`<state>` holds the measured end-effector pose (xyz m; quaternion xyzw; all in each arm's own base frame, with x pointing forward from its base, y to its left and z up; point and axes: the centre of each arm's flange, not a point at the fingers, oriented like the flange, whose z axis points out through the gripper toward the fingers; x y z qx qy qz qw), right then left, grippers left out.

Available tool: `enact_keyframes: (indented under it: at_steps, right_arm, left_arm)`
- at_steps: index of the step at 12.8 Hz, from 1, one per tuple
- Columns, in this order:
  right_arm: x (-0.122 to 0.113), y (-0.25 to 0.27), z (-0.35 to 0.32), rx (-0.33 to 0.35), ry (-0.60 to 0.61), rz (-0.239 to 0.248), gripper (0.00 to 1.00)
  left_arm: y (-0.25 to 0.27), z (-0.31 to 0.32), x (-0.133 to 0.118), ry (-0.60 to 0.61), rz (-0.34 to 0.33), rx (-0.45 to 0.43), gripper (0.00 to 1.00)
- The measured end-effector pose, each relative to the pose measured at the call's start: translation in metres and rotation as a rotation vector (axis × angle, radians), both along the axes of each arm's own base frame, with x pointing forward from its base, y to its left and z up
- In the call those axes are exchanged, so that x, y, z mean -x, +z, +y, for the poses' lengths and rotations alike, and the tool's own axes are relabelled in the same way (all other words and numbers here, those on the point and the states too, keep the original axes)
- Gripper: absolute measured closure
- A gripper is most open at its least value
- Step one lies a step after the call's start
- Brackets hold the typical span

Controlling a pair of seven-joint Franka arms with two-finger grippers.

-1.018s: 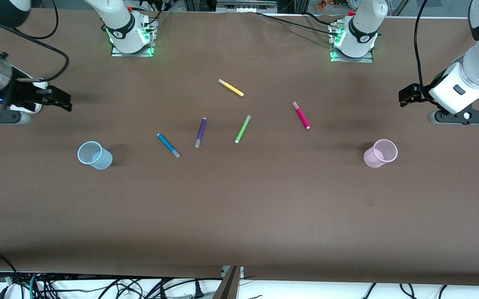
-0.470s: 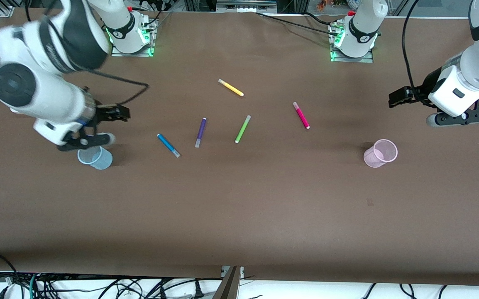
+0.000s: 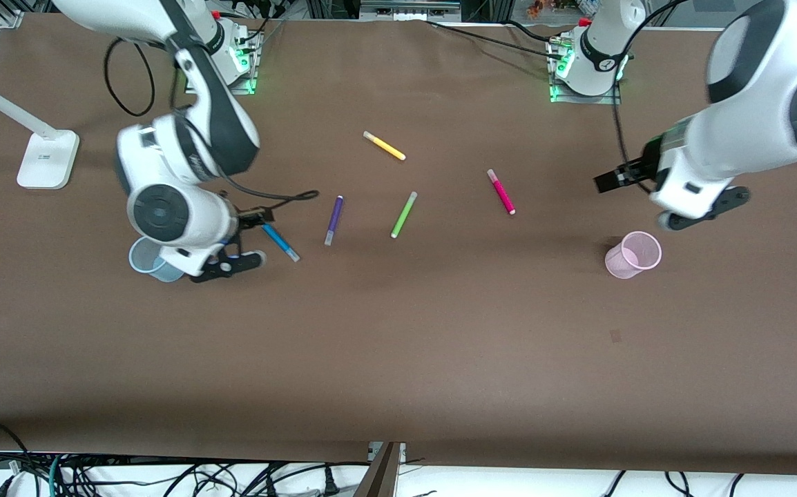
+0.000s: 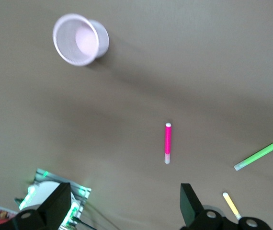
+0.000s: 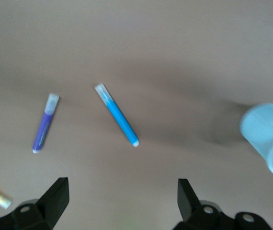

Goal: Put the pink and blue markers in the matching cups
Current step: 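Reach the right gripper to the blue marker while the left gripper reaches the pink marker, then grasp the blue marker with the right gripper while the left gripper grasps the pink marker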

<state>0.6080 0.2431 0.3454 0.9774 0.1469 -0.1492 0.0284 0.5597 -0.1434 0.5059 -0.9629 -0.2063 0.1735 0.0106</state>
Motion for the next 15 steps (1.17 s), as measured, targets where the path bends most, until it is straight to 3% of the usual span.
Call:
enact_keyframes:
  at_steps: [4,8,12,15]
  right_arm:
    - [0.01,-0.072,0.015,-0.043,0.084,-0.06,0.0]
    - [0.029,-0.131,0.008,-0.103,0.173,-0.164,0.0]
    - [0.041,-0.16,0.011,-0.127,0.23,-0.205,0.0]
    - [0.049,-0.171,0.017,-0.13,0.248,-0.206,0.04]
  left_arm:
    - [-0.05,-0.044,0.006,-0.024,-0.021,0.01,0.0]
    - [-0.131,-0.078,0.026,-0.004,-0.111,0.03,0.0]
    - [-0.193,-0.081,0.052,-0.054,-0.206,0.007,0.0]
    - [-0.225,-0.078,0.072,-0.063,-0.198,0.004,0.0]
